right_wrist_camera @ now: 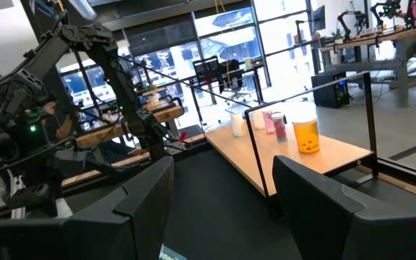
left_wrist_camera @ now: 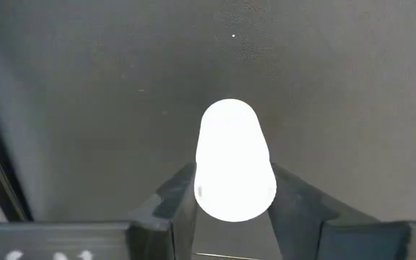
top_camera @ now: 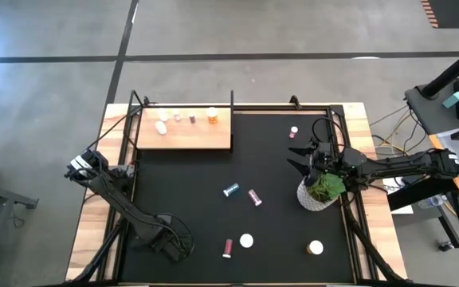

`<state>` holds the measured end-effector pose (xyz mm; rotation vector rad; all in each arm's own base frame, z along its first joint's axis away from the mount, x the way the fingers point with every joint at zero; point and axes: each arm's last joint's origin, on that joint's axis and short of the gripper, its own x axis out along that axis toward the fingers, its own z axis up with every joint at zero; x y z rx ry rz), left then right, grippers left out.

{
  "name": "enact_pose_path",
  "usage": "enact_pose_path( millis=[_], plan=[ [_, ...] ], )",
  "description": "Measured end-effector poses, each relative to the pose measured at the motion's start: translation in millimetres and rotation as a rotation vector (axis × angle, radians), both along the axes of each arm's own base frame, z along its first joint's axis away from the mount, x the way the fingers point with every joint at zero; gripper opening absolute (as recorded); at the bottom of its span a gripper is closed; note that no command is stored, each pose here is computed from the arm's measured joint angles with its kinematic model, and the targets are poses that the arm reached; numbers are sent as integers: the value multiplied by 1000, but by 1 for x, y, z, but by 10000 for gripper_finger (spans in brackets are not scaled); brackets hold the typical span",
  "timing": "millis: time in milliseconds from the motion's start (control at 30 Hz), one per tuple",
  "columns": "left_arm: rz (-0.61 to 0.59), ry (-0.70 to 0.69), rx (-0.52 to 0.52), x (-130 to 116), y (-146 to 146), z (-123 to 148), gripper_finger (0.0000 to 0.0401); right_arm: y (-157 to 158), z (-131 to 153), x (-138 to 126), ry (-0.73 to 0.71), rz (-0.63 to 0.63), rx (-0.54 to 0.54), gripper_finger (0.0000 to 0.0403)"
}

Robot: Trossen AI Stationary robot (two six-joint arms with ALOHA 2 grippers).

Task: Pick and place medicine bottles onto shelf by color
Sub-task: Put the white pill bottle into the shelf

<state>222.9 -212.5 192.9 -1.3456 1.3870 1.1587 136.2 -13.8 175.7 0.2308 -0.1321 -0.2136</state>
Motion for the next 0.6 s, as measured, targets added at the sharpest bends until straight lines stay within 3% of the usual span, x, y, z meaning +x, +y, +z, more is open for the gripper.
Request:
enact_pose_path(
  millis=[300, 600],
  plan=[
    [65, -89, 70, 13, 19, 11, 129, 0, 0, 0, 0, 0, -1, 226],
    [-122, -133, 148, 41, 104, 37, 129, 0, 0, 0, 0, 0, -1, 226]
  ],
)
